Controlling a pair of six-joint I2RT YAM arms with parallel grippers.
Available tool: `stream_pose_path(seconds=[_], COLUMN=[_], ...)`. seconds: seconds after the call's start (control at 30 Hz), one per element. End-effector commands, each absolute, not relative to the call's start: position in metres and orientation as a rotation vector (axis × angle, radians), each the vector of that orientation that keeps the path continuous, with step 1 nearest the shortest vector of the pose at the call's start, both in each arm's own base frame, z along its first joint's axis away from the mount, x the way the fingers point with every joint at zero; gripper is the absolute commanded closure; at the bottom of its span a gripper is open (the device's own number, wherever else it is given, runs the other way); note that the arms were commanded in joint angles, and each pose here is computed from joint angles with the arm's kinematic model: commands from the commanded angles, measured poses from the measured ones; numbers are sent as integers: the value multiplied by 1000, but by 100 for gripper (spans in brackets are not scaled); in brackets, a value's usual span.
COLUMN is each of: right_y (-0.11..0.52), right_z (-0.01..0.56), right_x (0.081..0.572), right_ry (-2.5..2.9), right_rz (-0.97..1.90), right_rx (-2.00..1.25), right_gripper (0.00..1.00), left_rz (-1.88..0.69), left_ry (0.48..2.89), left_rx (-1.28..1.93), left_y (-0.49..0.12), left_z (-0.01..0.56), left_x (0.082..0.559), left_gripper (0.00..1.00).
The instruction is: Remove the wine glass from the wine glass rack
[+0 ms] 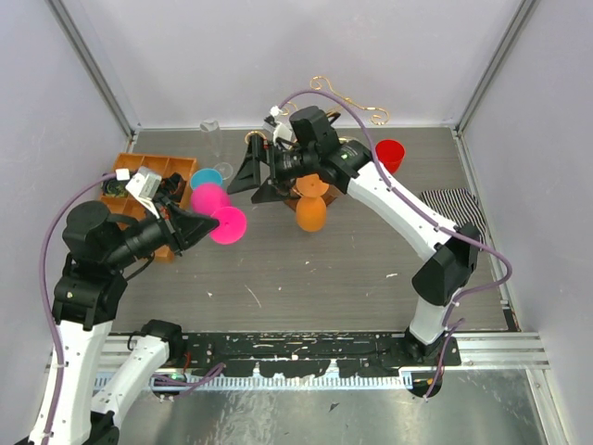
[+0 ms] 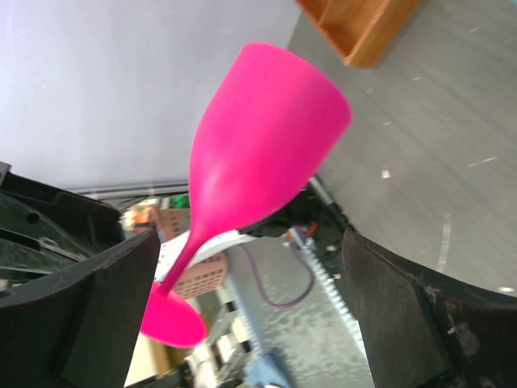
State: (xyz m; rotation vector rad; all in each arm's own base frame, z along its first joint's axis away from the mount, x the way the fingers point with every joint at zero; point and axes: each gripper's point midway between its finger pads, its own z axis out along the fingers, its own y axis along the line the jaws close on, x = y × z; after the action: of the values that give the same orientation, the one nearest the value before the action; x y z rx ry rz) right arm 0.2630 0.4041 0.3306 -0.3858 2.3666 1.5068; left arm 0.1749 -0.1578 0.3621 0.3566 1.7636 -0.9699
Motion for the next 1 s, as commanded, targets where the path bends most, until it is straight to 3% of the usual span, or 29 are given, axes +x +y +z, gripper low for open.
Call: stream_pose_path(seconds=[0.0,0.4,0.8,0.9,0.97], right_y=[423,451,480,482,481], right_z=[362,357,373,376,379], right_x=[243,266,254,251,250], right_ry=[2337,2480,2444,2432,2412], right_rz=[1812,1897,2083,2107,2124], right_rx=[-356,-44,-22,-34,-33], right_gripper=[0,0,0,9,20], left_rz=[-975,-900,-874,-881,-875], left_ry=[1612,1489,1485,1494,1494], left_rx=[596,736,782,782,780], left_y=[-168,-170,-169,-170,-170], left_z=[385,378,367,363,362], left_x=[160,157,157,158,159], left_gripper=[100,100,100,100,100])
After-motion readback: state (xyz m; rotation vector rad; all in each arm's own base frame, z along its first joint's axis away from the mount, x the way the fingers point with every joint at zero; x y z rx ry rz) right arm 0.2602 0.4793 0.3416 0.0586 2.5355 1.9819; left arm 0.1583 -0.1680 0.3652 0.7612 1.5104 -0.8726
